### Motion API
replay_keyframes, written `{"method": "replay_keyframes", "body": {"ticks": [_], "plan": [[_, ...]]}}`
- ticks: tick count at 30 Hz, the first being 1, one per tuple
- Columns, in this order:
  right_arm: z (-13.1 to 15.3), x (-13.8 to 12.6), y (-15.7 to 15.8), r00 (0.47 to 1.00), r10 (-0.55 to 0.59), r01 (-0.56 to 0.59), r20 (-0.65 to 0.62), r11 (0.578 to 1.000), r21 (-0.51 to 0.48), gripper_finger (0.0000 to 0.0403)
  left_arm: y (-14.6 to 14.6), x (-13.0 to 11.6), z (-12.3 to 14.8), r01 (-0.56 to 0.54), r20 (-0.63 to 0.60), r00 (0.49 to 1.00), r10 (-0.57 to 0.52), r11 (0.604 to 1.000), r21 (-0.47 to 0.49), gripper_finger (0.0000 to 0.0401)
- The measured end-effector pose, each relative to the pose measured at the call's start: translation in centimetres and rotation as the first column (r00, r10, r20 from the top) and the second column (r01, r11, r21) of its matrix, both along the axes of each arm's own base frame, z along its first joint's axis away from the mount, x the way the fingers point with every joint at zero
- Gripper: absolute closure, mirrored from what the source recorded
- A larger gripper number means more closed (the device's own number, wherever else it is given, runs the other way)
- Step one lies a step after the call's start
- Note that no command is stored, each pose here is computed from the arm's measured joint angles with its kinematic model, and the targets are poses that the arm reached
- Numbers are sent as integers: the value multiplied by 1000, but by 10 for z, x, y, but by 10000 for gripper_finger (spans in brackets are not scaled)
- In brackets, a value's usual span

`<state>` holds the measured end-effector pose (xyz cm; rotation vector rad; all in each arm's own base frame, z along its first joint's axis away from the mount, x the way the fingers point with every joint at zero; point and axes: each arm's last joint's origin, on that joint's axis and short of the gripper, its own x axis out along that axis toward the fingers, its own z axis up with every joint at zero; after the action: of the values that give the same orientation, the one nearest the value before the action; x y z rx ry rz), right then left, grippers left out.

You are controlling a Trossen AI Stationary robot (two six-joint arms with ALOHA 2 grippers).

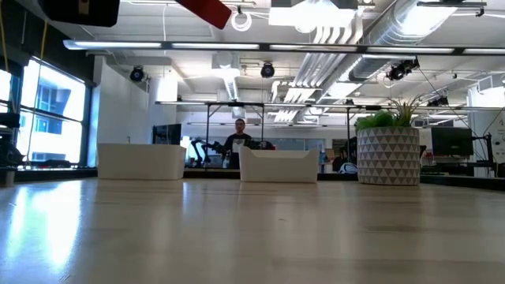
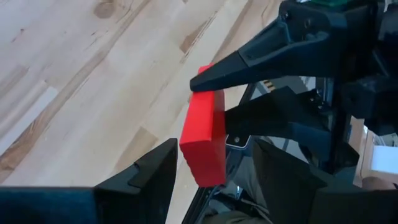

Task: Sort & place blocks by color
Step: Put the red block into the left white bin

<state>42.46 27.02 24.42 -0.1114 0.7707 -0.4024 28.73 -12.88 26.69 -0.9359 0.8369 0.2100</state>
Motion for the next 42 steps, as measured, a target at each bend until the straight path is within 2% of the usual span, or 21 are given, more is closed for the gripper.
{"method": "replay_keyframes", "body": {"ticks": [6,16,26,34,42], "plan": [[0,1,0,1000,1,-1,6,1000,4,299,1,0,0,-17,11,1000,17,999,31,215],[0,3,-4,1000,-12,12,11,1000,3,299,1,0,0,7,7,1000,-7,999,45,288],[0,5,-7,1000,-21,21,9,1000,-2,299,2,-1,-1,63,13,998,-65,991,114,348],[0,8,-10,1000,0,1,-19,998,58,295,3,-3,-4,86,-14,996,-85,979,185,357],[-2,10,-16,998,16,-14,-58,999,46,251,5,-4,-5,95,-28,995,-91,967,237,357]]}}
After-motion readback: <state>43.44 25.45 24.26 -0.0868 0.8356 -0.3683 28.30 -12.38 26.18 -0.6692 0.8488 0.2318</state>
